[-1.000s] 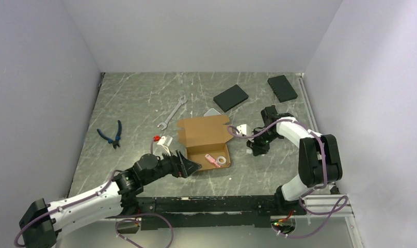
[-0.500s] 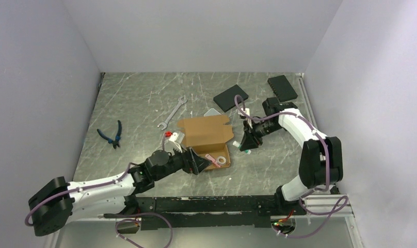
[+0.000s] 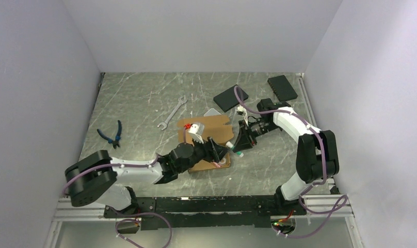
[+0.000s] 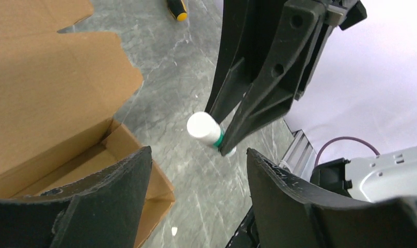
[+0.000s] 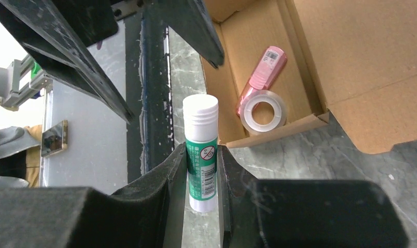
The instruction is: Fold the paper box
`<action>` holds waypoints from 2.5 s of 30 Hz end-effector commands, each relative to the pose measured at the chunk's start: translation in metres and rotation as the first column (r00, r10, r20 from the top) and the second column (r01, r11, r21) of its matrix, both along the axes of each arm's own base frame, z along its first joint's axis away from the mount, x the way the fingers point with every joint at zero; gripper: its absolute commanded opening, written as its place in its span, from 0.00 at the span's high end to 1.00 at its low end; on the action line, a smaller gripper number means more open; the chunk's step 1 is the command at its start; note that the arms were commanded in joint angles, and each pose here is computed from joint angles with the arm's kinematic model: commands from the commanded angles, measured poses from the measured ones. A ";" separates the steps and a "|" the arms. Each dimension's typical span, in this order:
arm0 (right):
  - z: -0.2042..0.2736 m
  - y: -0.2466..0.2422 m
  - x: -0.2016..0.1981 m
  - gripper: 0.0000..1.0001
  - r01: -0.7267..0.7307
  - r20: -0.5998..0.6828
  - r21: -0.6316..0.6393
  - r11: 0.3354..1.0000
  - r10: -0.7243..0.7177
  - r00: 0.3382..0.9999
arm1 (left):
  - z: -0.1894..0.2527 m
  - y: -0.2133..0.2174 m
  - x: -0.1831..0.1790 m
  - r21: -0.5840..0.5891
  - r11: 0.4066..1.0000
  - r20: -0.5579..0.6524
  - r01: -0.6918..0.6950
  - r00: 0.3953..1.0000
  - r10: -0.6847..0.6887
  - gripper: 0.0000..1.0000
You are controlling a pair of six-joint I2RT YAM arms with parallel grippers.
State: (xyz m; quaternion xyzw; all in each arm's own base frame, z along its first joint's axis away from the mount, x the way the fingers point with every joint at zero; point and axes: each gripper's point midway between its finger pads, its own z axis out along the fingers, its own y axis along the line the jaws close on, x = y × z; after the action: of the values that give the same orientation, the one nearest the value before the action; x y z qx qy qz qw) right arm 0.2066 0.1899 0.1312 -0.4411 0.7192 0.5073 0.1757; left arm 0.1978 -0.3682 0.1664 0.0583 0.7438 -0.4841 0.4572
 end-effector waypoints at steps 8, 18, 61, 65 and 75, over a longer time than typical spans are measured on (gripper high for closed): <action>0.020 0.015 -0.001 1.00 -0.028 -0.002 0.097 0.995 0.028 1.000 | 0.028 -0.036 0.019 -0.219 0.975 0.021 -0.024 0.999 0.029 0.42; 0.020 0.015 -0.001 1.00 -0.023 -0.001 0.097 0.995 0.024 1.000 | 0.031 -0.040 0.019 -0.261 0.965 0.020 -0.017 1.000 0.023 0.57; 0.020 -0.003 0.009 0.28 0.055 0.211 -0.030 0.998 -0.048 0.976 | -0.016 0.053 0.003 0.239 0.960 -0.055 -0.148 0.985 0.166 1.00; 0.018 -0.004 0.010 0.28 0.058 0.202 -0.037 0.998 -0.049 0.978 | -0.019 0.053 0.008 0.292 0.943 -0.042 -0.159 0.983 0.178 0.95; 0.014 -0.006 0.010 0.28 0.063 0.193 -0.040 0.997 -0.054 0.980 | -0.036 0.048 0.020 0.402 0.895 -0.069 -0.191 0.969 0.238 0.81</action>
State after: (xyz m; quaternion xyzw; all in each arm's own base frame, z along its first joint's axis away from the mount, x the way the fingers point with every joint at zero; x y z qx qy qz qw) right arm 0.2131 0.1829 0.1441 -0.4667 0.7305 0.4385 0.2373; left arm 0.2095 -0.3213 0.1212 0.0528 0.8539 -0.2892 0.4296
